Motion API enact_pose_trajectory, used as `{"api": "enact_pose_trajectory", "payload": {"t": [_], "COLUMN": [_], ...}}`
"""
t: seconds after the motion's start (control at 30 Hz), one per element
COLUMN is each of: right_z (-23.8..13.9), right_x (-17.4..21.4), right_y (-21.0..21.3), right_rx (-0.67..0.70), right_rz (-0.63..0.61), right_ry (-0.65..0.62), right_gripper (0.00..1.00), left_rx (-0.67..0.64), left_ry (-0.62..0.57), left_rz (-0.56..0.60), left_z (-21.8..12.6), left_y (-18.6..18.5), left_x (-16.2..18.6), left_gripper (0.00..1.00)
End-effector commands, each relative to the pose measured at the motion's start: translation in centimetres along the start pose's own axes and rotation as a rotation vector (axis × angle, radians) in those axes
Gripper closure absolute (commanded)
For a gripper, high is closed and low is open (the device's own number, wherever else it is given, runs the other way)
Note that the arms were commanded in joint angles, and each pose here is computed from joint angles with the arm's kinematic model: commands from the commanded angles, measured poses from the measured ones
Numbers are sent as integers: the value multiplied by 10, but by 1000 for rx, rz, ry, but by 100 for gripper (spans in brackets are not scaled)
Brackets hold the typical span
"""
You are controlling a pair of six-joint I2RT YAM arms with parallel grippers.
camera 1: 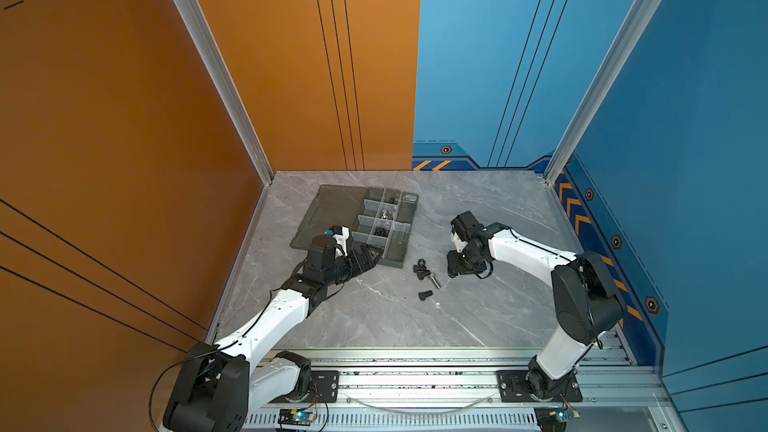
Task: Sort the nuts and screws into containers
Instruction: 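Lower the right gripper and close on another black hex nut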
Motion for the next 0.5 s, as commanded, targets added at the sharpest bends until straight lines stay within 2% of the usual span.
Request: {"api": "enact_pose_trajectory", "payload": {"t": [0.0,0.47], "right_z": [1,22], "right_x": [4,-2], "right_y": [-4,-2], "right_rx": [47,53], "right_rz": [19,38], "right_ry": [5,13], "right_gripper": [47,49], "left_rx": [-1,-5], "left_ry": [4,-5], "left_rz": [12,13], "left_z": [2,0], "left_y": [2,3], "left_x": [4,4], "left_gripper": [2,2]}}
Point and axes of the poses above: each gripper's point midway between its finger pads, its own z axis out along the fingers, its own y axis along the line the jaws close on, x = y × z, the point moved 4 cm from there along -z, back along the fingers, and after that the axes turned 5 degrees about -z, right-handed, at the moved point
